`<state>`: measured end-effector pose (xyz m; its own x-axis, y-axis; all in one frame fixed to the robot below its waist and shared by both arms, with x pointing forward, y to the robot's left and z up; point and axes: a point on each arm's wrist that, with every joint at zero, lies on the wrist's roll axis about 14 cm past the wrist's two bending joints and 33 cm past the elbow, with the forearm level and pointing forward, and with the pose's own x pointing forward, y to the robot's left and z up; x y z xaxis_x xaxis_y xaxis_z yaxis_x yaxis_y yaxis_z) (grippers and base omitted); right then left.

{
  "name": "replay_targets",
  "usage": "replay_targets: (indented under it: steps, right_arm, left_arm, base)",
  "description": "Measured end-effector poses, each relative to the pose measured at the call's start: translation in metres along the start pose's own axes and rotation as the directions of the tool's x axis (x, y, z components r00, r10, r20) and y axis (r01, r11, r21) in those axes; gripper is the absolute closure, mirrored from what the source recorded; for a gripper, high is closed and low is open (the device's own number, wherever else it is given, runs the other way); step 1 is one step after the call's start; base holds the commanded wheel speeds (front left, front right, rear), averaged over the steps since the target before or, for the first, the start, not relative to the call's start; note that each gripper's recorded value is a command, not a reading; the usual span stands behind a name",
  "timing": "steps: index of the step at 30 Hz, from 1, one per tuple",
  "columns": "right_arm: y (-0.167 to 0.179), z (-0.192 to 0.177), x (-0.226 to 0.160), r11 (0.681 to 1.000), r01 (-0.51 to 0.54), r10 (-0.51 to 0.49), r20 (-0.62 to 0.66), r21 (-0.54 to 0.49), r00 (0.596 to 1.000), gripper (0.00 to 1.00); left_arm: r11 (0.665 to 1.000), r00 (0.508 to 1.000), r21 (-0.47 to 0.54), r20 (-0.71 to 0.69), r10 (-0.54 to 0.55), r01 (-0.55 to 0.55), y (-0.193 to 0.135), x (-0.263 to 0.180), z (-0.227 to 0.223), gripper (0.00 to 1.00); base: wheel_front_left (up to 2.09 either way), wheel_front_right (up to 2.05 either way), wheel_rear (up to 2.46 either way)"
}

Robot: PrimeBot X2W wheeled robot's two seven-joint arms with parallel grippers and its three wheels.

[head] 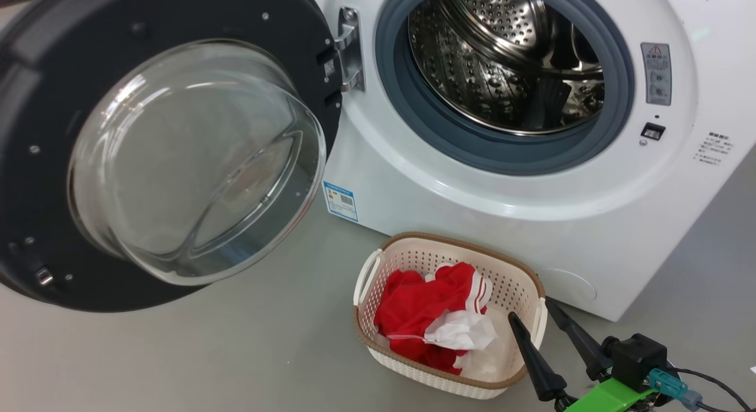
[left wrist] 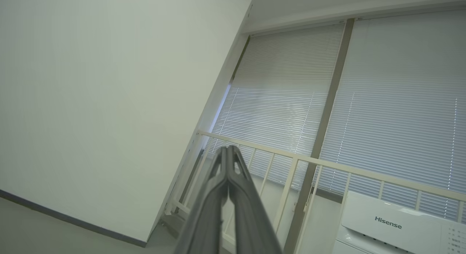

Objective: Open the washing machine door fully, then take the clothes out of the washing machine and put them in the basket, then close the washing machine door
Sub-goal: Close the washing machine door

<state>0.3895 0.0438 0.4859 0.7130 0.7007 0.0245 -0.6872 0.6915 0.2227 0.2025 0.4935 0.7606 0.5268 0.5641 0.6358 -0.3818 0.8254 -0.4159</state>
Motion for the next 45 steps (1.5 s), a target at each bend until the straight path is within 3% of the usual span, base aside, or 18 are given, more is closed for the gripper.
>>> replay_targets:
  steps: [4, 8, 11, 14, 18, 22, 28, 34, 42, 45]
  right_arm:
    - [-0.006, -0.006, -0.001, 1.000, 0.011, -0.011, -0.013, 0.003, 1.000, 0.00]
    - [-0.013, -0.016, -0.003, 1.000, 0.026, -0.026, -0.034, 0.015, 0.999, 0.00]
    - [-0.015, -0.022, -0.001, 0.999, 0.024, -0.023, -0.047, 0.021, 0.999, 0.00]
    - [-0.020, -0.022, 0.004, 0.999, 0.031, -0.030, -0.041, 0.025, 0.999, 0.00]
    - [-0.027, -0.028, 0.003, 0.998, 0.046, -0.044, -0.054, 0.034, 0.998, 0.00]
    - [-0.032, -0.032, 0.002, 0.998, 0.056, -0.053, -0.061, 0.037, 0.997, 0.00]
    - [-0.032, -0.038, 0.002, 0.998, 0.055, -0.051, -0.076, 0.043, 0.996, 0.00]
    - [-0.030, -0.039, 0.004, 0.998, 0.045, -0.041, -0.080, 0.042, 0.996, 0.00]
    - [-0.027, -0.031, 0.008, 0.999, 0.034, -0.032, -0.061, 0.028, 0.998, 0.00]
    - [-0.025, -0.027, 0.007, 0.999, 0.030, -0.029, -0.053, 0.019, 0.998, 0.00]
  left_arm:
    - [0.992, 0.989, -0.025, -0.083, 0.118, -0.121, 0.038, 0.013, -0.017, 1.00]
    - [0.961, 0.957, -0.127, -0.189, 0.221, -0.247, 0.060, 0.026, -0.042, 1.00]
    - [0.948, 0.919, -0.112, -0.302, 0.254, -0.299, 0.070, 0.027, -0.067, 1.00]
    - [0.938, 0.854, -0.080, -0.445, 0.269, -0.337, 0.076, 0.020, -0.098, 1.00]
    - [0.910, 0.717, -0.057, -0.638, 0.283, -0.410, 0.083, -0.004, -0.143, 1.00]
    - [0.898, 0.559, -0.021, -0.789, 0.255, -0.439, 0.080, -0.032, -0.179, 1.00]
    - [0.894, 0.458, -0.032, -0.867, 0.198, -0.447, 0.070, -0.043, -0.196, 1.00]
    - [0.898, 0.390, -0.054, -0.911, 0.135, -0.437, 0.059, -0.051, -0.201, 1.00]
    - [0.913, 0.341, -0.098, -0.939, 0.046, -0.395, 0.043, -0.054, -0.196, 1.00]
    - [0.915, 0.287, -0.136, -0.958, -0.023, -0.381, 0.033, -0.065, -0.193, 1.00]
  base:
    - [0.00, 0.00, 0.00]
    - [0.00, 0.00, 0.00]
    - [0.00, 0.00, 0.00]
    - [0.00, 0.00, 0.00]
    - [0.00, 0.00, 0.00]
    - [0.00, 0.00, 0.00]
    - [0.00, 0.00, 0.00]
    - [0.00, 0.00, 0.00]
    - [0.00, 0.00, 0.00]
    - [0.00, 0.00, 0.00]
